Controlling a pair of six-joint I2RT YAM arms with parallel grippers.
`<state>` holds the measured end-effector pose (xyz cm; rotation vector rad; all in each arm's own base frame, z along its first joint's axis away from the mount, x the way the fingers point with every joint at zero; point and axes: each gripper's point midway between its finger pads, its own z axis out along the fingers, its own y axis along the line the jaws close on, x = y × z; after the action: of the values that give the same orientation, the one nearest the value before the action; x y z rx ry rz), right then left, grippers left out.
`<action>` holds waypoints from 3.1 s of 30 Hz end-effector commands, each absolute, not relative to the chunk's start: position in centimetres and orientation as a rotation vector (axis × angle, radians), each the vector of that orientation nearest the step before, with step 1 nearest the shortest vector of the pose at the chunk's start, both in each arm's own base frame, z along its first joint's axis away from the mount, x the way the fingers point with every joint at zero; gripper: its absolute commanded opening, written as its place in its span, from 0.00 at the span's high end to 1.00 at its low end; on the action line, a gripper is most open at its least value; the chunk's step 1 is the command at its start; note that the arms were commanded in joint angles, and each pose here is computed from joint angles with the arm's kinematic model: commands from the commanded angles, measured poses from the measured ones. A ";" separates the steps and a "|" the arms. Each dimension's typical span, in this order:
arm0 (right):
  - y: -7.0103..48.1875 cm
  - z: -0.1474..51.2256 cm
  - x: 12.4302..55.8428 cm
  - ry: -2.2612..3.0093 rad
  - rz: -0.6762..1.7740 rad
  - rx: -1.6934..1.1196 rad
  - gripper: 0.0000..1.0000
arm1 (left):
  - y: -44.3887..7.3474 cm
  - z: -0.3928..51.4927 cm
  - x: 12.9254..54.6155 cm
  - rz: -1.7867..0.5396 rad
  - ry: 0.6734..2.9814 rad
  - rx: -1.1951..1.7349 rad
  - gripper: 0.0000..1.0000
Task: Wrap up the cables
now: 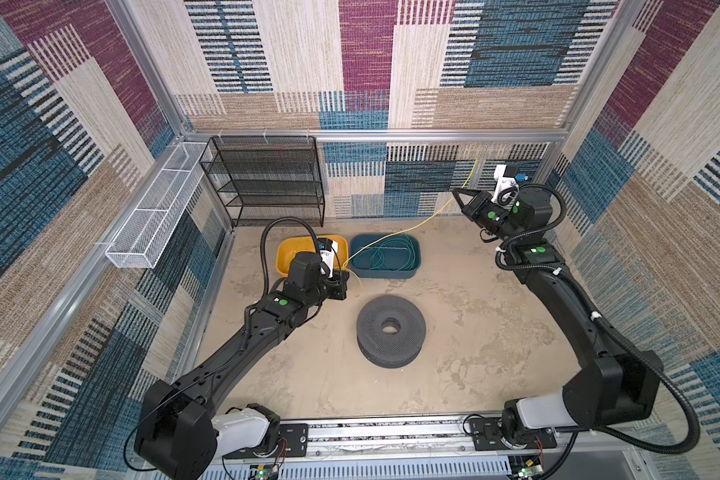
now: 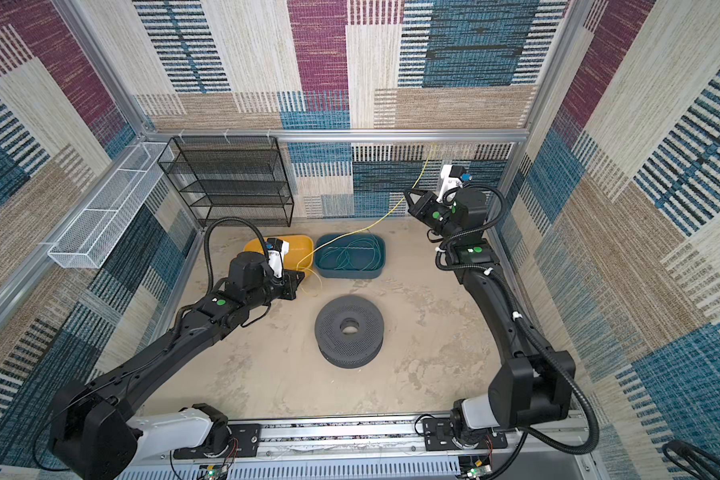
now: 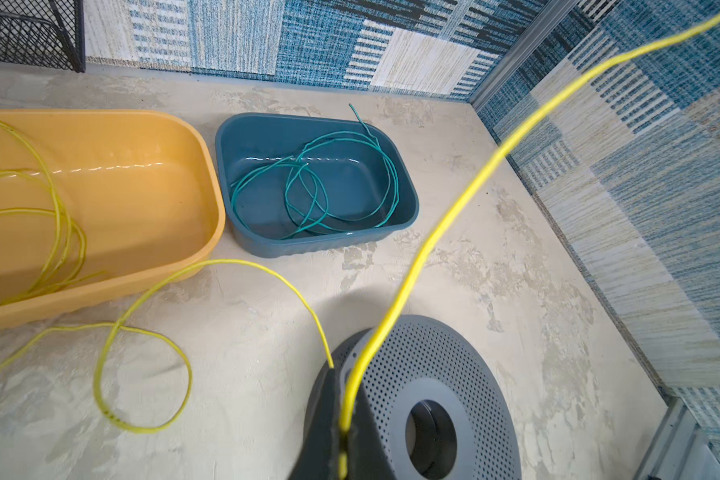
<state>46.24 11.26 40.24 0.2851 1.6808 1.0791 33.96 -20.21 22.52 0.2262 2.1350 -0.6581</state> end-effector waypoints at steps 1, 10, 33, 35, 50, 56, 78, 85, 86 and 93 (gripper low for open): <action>7.2 43.3 48.4 1.493 1.020 0.423 1.00 | -19.2 19.8 32.0 -0.628 2.241 0.240 1.00; 4.0 43.9 50.8 1.456 0.951 0.543 0.98 | -21.1 20.2 29.6 -0.681 2.254 0.375 1.00; 10.6 38.2 35.8 1.675 1.170 0.235 0.20 | -31.7 26.8 35.7 -0.674 2.203 0.432 1.00; 11.7 37.9 35.6 1.694 1.201 0.208 0.20 | -31.8 26.8 36.0 -0.637 2.198 0.426 1.00; 16.4 39.2 34.1 1.644 1.355 0.132 0.18 | -31.9 26.9 36.5 -0.533 2.140 0.482 1.00; 22.1 34.8 34.0 1.759 1.496 0.137 0.21 | -33.7 27.8 35.8 -0.628 2.078 0.570 1.00; 25.3 32.0 36.1 1.797 1.620 0.211 0.97 | -34.7 28.0 34.4 -0.596 2.037 0.647 1.00; 25.2 32.4 36.0 1.792 1.595 0.176 1.00 | -34.5 28.7 33.8 -0.603 2.025 0.676 0.66; 25.1 32.7 35.9 1.787 1.585 0.168 1.00 | -33.9 29.0 33.6 -0.585 2.013 0.671 0.58; 25.1 33.2 35.5 1.781 1.573 0.136 1.00 | -24.0 29.1 36.2 -0.464 2.037 0.308 0.32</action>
<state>35.65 24.99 32.60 0.1726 1.8033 1.5750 34.58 -27.20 29.07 0.4833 2.0229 -0.5027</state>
